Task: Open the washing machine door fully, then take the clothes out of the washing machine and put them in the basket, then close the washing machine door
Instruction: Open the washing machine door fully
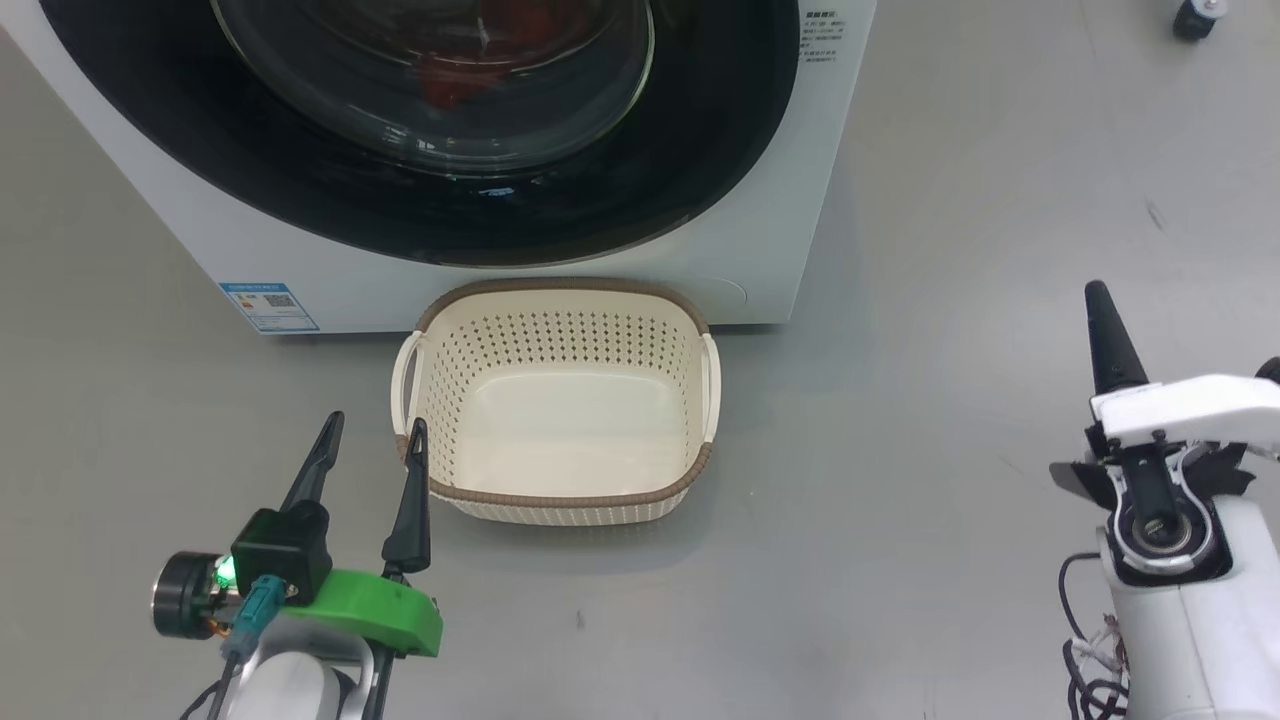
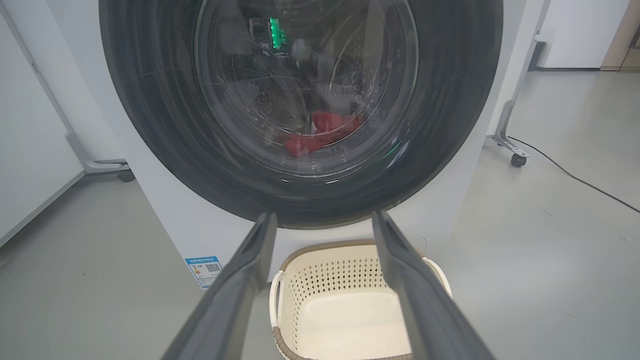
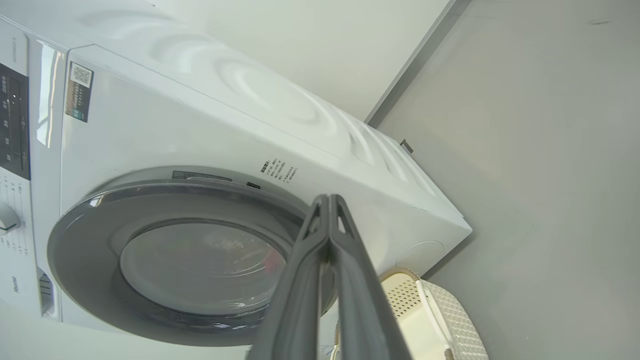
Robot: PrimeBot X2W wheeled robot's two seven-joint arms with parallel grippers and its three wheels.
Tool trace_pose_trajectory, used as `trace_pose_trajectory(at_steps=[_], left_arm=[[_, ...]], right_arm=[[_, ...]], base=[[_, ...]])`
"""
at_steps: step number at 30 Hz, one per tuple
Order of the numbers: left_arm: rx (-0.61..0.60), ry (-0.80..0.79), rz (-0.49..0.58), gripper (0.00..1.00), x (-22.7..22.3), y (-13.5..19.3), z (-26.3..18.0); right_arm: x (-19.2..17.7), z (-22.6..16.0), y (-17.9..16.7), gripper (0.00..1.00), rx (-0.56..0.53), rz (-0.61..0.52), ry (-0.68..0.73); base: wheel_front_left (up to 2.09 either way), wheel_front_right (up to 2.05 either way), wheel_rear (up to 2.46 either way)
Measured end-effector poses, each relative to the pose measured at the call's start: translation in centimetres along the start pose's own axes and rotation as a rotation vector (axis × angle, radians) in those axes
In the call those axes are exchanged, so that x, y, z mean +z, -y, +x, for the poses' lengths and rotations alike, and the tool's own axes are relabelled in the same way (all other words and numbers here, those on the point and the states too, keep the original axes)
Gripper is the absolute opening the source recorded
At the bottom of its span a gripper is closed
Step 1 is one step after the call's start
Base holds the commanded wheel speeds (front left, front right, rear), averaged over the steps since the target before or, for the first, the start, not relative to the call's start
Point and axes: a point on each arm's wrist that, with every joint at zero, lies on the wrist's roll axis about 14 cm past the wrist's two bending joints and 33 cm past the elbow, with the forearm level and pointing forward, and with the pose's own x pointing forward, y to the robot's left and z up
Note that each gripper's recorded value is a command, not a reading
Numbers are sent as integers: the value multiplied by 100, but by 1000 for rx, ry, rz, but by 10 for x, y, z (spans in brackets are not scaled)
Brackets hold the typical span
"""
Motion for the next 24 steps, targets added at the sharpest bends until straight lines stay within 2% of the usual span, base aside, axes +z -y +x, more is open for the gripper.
trace_pose_trajectory(at_steps=[3,11,24], left_arm=[[-6,0,3,100,-1,1,5],[-6,1,-3,100,-3,-1,23],[0,-21,14,100,-14,-11,40]], right_arm=[[0,18,-11,0,37,91,-33],[-16,73,-52,0,158,219,-184],[-38,135,-92,0,257,243,-387]], base=[[0,0,0],[0,0,0],[0,0,0]])
